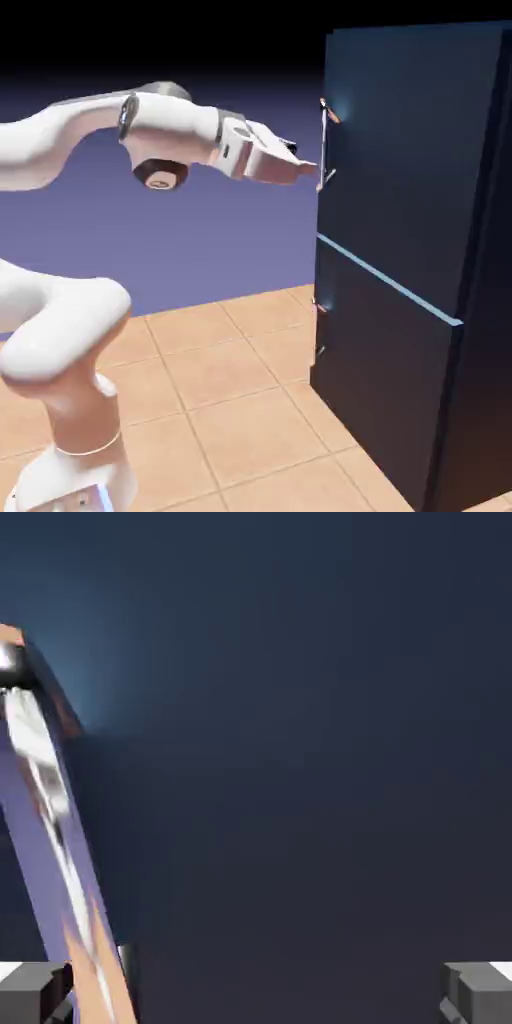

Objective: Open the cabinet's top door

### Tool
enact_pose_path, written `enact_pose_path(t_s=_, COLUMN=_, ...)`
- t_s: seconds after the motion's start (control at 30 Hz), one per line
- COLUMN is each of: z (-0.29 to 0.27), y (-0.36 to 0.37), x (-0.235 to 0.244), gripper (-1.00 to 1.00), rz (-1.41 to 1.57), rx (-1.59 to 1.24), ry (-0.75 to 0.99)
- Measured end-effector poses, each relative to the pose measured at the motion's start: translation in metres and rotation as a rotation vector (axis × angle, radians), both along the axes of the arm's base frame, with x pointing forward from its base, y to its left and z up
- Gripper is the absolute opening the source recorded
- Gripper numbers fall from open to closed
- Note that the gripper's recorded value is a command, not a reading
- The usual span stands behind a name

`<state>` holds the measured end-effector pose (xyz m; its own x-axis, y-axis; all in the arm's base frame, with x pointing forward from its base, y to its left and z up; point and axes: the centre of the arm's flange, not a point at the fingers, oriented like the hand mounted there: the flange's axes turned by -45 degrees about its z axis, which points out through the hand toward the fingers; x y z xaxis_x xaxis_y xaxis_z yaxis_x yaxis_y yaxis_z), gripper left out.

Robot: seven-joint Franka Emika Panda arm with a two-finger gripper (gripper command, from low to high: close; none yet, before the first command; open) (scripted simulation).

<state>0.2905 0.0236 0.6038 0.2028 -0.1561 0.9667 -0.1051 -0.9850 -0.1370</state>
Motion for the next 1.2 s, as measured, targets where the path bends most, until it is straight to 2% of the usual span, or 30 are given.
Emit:
enact_pose_path(t_s=0.43, z=-0.024, y=0.044, x=0.027, gripper=0.00, rz=0.041, rx=-0.152, ry=-0.207)
enact_pose_path(t_s=0.57, z=-0.025, y=0.042, x=0.074, gripper=0.00, rz=0.041, rx=-0.154, ry=-0.208)
enact_pose_path(t_s=0.6, z=-0.025, y=0.042, x=0.077, gripper=-1.00, rz=0.041, rx=-0.154, ry=-0.208)
enact_pose_path(t_s=0.67, z=-0.025, y=0.042, x=0.077, gripper=-1.00, rz=0.041, rx=-0.154, ry=-0.208)
enact_pose_path(t_s=0.9, z=-0.025, y=0.006, x=0.007, gripper=-1.00, rz=0.260, rx=-0.130, ry=-0.225)
enact_pose_path(t_s=1.2, z=-0.025, y=-0.041, x=-0.050, gripper=-1.00, rz=0.461, rx=-0.107, ry=-0.238)
